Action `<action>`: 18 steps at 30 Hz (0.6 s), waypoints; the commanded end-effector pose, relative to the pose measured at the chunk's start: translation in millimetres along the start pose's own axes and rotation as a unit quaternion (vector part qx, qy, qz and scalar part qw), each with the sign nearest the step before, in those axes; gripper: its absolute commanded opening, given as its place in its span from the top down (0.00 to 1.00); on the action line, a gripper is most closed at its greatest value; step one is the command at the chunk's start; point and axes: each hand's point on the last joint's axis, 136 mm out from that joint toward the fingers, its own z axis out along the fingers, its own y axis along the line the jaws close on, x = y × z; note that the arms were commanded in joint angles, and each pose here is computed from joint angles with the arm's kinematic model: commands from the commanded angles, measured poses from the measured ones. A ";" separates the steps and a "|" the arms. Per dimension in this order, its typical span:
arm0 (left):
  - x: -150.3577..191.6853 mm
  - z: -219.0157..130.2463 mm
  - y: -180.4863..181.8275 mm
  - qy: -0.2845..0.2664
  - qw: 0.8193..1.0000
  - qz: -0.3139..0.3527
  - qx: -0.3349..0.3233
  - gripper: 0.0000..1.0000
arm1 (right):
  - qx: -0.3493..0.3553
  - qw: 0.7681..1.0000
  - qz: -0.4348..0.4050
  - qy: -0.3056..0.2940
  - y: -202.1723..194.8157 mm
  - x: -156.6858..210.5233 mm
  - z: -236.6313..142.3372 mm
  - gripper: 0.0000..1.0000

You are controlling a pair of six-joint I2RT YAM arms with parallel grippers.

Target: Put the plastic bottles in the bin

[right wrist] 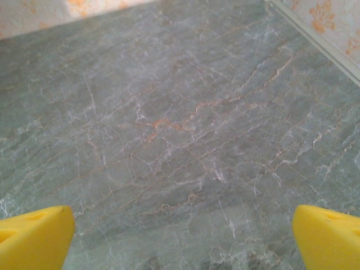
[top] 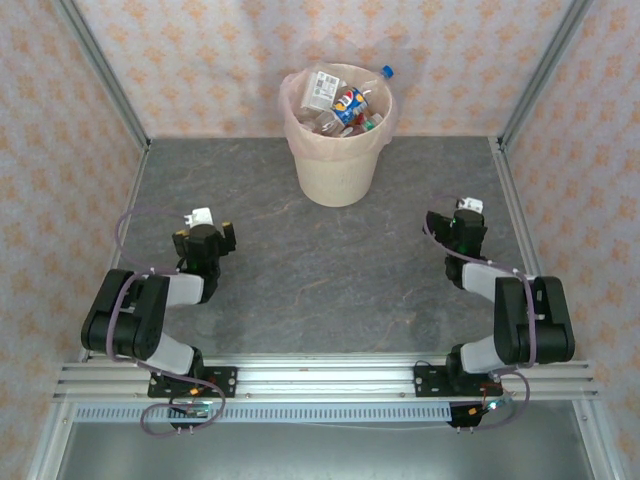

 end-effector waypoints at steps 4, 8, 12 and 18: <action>-24.1 -0.1 9.5 -0.041 0.998 -0.013 -0.037 0.00 | -0.011 0.994 0.017 -0.111 -9.7 1.7 -21.8 0.01; -23.8 -0.2 9.5 -0.040 0.998 -0.013 -0.036 0.00 | -0.009 0.999 0.002 -0.046 -2.7 8.2 2.5 0.01; -24.3 -0.1 9.3 -0.041 0.998 -0.013 -0.036 0.00 | 0.006 0.999 -0.012 -0.044 -0.1 4.8 5.7 0.01; -24.1 -0.1 9.7 -0.040 0.998 -0.013 -0.036 0.00 | 0.008 0.999 -0.018 -0.047 1.3 4.2 4.9 0.01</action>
